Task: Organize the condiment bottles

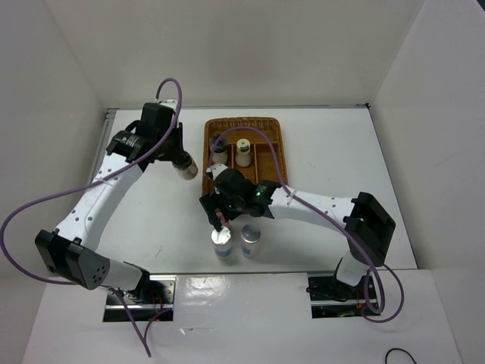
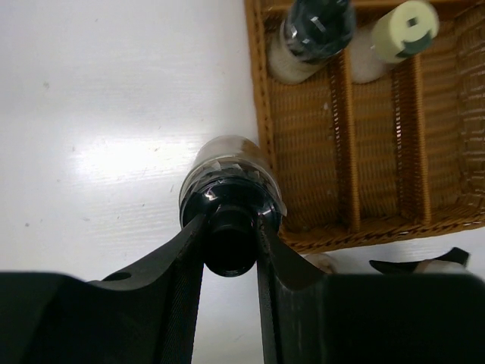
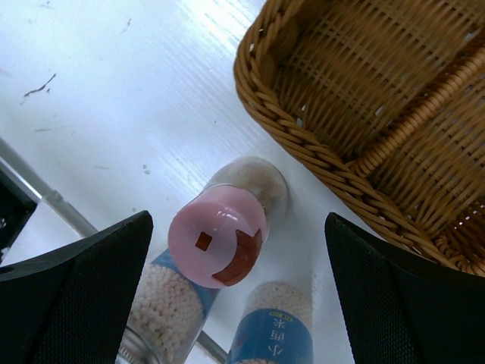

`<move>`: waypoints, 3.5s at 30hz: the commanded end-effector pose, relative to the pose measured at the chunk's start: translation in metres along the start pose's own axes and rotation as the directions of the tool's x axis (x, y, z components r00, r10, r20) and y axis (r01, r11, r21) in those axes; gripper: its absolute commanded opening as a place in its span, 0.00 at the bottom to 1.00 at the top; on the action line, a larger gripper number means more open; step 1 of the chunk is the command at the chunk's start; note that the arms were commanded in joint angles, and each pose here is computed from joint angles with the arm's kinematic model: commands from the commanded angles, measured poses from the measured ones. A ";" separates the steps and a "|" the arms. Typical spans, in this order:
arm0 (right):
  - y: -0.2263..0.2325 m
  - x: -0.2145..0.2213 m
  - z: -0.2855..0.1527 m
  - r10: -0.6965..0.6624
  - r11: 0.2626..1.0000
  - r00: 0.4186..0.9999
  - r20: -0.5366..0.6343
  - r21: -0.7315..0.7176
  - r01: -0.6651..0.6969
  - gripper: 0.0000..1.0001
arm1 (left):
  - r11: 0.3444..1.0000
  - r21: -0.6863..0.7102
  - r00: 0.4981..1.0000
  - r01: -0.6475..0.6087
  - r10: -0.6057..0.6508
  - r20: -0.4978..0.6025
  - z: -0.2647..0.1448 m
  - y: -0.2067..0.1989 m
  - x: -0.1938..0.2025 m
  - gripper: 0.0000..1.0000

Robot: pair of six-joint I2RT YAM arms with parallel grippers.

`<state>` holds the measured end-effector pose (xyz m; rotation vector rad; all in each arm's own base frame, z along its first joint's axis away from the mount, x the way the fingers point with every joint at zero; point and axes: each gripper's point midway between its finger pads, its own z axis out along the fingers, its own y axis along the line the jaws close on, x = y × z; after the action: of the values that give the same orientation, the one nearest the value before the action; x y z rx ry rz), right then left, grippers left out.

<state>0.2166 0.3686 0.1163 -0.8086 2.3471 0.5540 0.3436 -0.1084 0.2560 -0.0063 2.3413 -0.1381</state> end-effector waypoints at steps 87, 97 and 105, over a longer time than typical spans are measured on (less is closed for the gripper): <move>0.016 -0.004 -0.002 0.079 0.995 0.997 0.011 0.064 -0.079 0.94 | 0.988 -0.024 0.969 0.154 -0.147 0.197 -0.015 0.063 -0.029 0.99; 0.016 0.006 0.012 0.086 0.993 0.996 -0.021 0.084 -0.084 0.77 | 0.981 -0.013 0.963 0.192 -0.186 0.195 -0.017 0.079 -0.015 0.99; 0.011 0.005 0.015 0.083 0.990 0.996 -0.023 0.119 -0.080 0.61 | 0.981 -0.005 0.964 0.196 -0.192 0.182 -0.015 0.080 -0.009 0.99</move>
<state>0.2072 0.3735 0.0909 -0.6838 2.4514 0.4402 0.3428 -0.0247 0.2567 -0.2552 2.1940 -0.1630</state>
